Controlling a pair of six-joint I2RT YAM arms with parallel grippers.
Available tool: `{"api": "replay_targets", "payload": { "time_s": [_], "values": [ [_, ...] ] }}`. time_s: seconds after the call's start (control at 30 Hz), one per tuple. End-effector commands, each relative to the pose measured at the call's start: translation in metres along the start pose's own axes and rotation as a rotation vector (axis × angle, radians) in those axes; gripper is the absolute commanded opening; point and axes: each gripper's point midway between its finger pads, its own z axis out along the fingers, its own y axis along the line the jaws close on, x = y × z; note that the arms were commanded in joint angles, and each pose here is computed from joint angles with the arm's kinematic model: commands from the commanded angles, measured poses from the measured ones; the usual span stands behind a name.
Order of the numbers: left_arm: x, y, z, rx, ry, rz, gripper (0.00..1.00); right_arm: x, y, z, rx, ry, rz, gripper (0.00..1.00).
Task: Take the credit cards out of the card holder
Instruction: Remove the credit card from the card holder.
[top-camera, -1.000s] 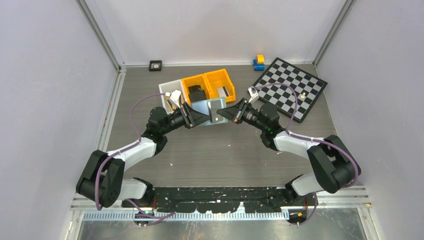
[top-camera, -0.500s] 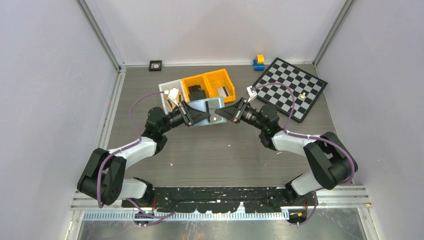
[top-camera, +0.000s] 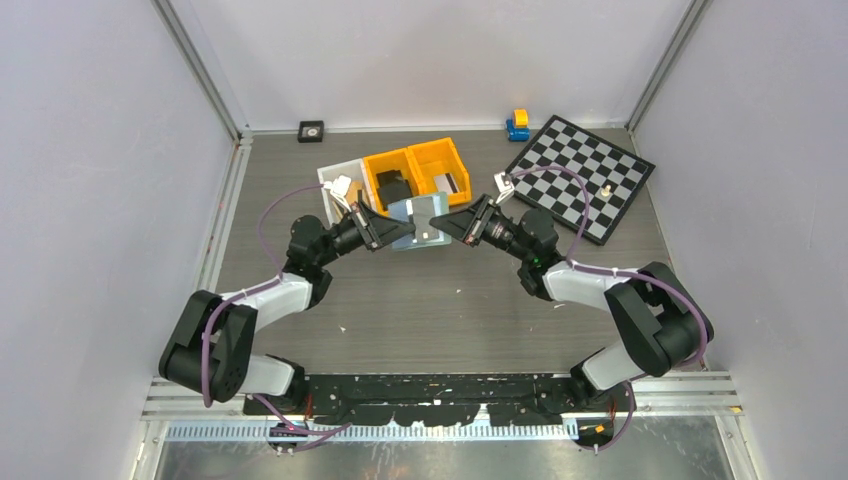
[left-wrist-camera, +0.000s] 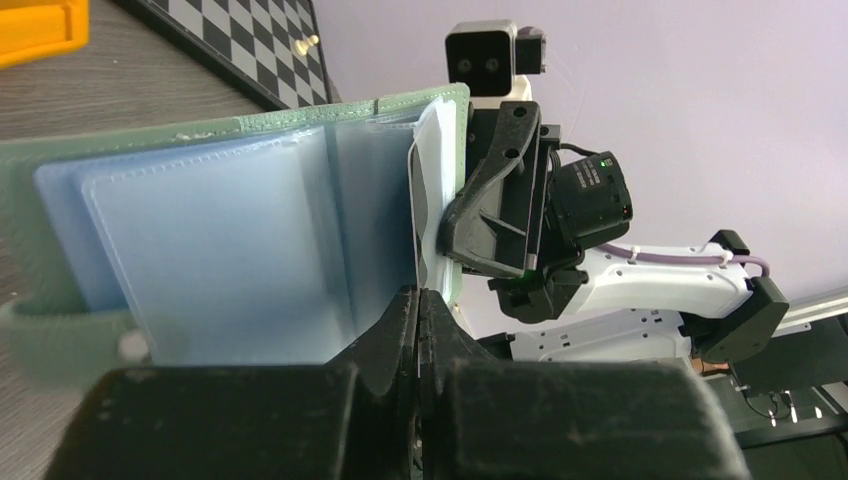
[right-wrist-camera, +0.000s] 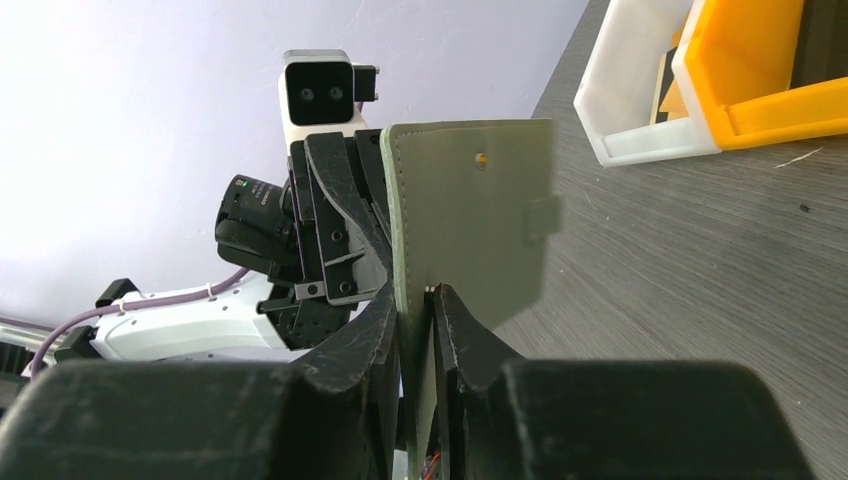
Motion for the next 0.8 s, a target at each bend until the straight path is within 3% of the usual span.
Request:
{"api": "replay_targets", "payload": {
  "time_s": [0.0, 0.27, 0.77],
  "values": [
    [-0.010, 0.004, -0.005, -0.005, -0.042, 0.009, 0.00, -0.010, 0.022, -0.006, -0.056, -0.050, -0.067, 0.22],
    [-0.010, 0.006, -0.005, -0.012, -0.039, 0.004, 0.00, -0.012, 0.022, -0.007, -0.045, -0.059, -0.070, 0.01],
    [-0.017, 0.035, -0.017, -0.167, -0.069, -0.010, 0.00, -0.028, 0.002, -0.022, 0.102, -0.148, -0.097, 0.00]
  ]
}}
